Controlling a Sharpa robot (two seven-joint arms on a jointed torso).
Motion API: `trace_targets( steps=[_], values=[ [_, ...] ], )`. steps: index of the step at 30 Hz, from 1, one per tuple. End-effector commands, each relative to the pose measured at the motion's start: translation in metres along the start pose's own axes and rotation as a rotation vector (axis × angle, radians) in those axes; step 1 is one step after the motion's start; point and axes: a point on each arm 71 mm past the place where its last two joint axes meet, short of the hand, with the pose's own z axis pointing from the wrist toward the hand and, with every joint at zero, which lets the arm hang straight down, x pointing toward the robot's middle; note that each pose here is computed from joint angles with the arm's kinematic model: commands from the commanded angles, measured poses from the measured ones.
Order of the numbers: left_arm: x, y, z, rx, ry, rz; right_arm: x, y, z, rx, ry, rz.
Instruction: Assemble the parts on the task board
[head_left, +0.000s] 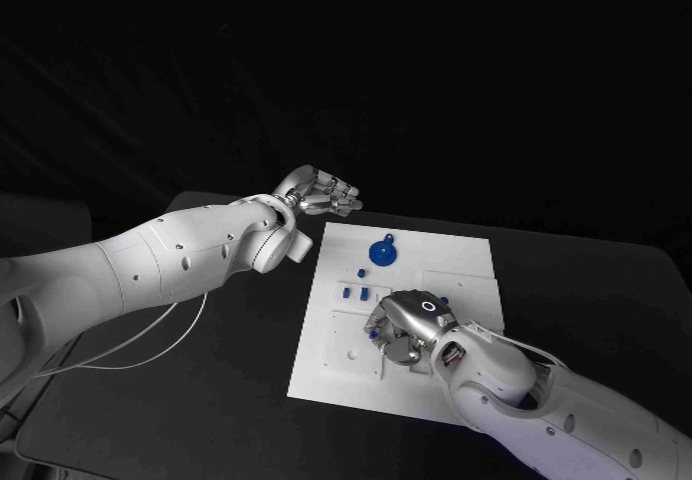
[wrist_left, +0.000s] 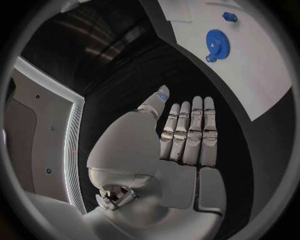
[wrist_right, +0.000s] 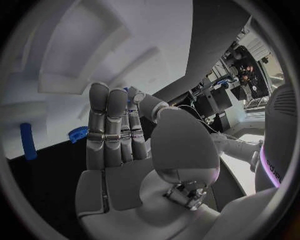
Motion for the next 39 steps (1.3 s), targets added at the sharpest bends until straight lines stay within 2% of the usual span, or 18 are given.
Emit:
trace_targets(
  steps=[1,12,23,33,39],
  values=[
    [0.0017,-0.0022,0.0006,0.013,0.006,0.001,0.008,0.000,-0.001,0.012,0.062,-0.041],
    [0.0028,-0.0026,0.0009,0.013,0.009,-0.001,0.014,0.004,0.000,0.007,0.073,-0.032],
    [0.0012,-0.0017,0.0003,0.007,0.005,-0.001,0.012,0.001,-0.002,0.005,0.034,0.014],
    [-0.0017,-0.0001,-0.0007,0.000,-0.001,-0.006,0.001,-0.001,-0.013,-0.005,-0.029,0.041],
    [-0.0040,0.0010,-0.0014,-0.002,-0.006,-0.006,-0.020,-0.008,-0.018,0.007,-0.075,0.065]
  ],
)
